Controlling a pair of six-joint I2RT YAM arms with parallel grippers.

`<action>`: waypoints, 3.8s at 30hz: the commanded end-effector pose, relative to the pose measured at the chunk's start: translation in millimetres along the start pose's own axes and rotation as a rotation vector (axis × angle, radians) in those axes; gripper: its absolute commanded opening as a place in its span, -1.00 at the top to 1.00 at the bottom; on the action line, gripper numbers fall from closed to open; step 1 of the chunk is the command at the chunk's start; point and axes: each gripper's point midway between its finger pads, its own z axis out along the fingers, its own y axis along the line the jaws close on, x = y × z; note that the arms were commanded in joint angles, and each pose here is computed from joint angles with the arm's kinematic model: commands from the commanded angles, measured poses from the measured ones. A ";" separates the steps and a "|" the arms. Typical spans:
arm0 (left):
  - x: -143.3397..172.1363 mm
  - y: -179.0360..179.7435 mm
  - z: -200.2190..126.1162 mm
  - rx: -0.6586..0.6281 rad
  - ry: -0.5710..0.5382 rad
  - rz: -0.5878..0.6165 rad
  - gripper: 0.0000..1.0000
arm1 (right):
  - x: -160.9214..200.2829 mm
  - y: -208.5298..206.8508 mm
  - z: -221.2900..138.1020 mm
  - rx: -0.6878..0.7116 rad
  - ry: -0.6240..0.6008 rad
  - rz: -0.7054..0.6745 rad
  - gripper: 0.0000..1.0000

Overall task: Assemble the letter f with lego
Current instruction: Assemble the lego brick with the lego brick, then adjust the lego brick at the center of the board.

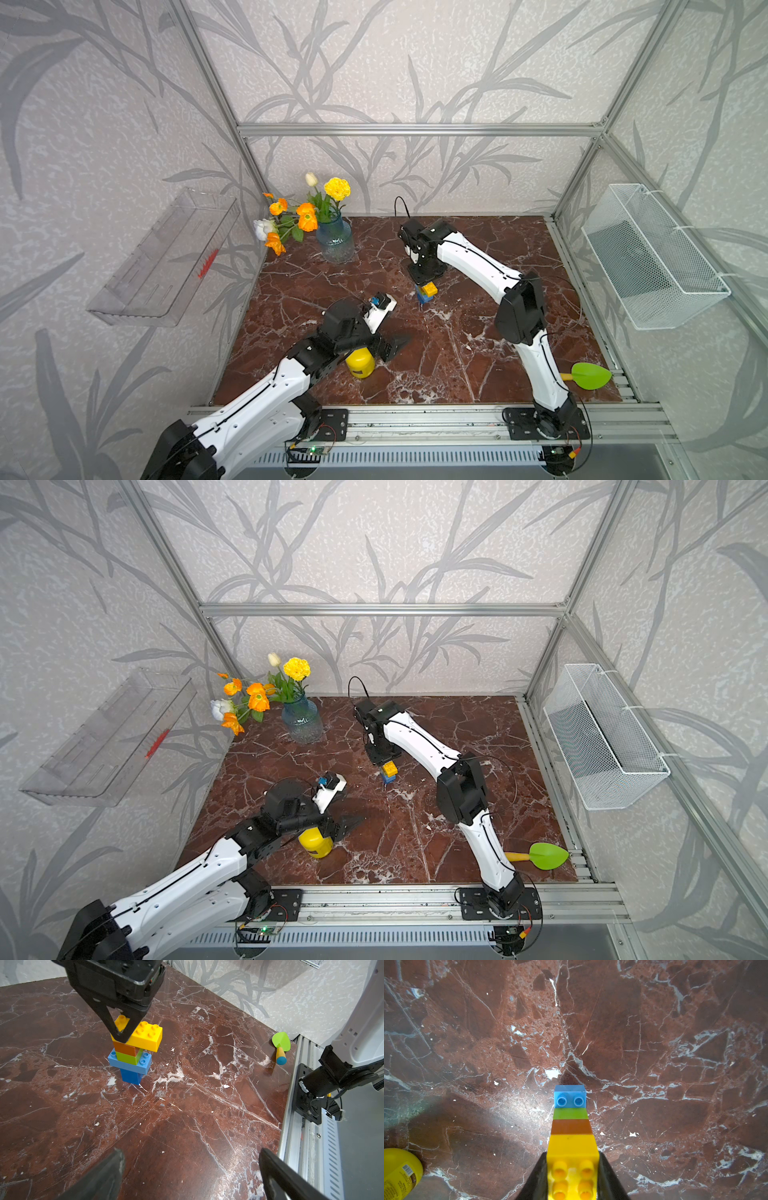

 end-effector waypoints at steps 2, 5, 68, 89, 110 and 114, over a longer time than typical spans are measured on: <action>-1.2 -0.9 0.1 0.010 -0.012 0.009 -0.99 | 41.7 -5.7 60.2 0.065 0.234 -0.004 0.66; -1.1 -0.9 0.3 0.009 -0.012 0.010 -0.99 | 41.4 -4.1 64.0 0.060 0.230 0.001 0.68; 0.0 -7.5 2.1 0.054 -0.012 0.023 -0.99 | 12.6 -3.1 30.9 -0.070 0.038 -0.323 0.71; 0.8 -7.6 3.1 0.057 -0.007 0.021 -0.99 | -11.7 3.3 -39.3 -0.066 -0.182 -0.321 0.01; -20.1 -12.6 -4.7 0.052 -0.035 -0.091 -0.99 | 14.0 -10.9 -49.4 -0.057 -0.213 -0.349 -0.18; -16.5 -14.4 -5.2 0.059 -0.032 -0.091 -0.99 | 15.1 -12.1 -41.0 -0.062 -0.200 -0.351 -0.20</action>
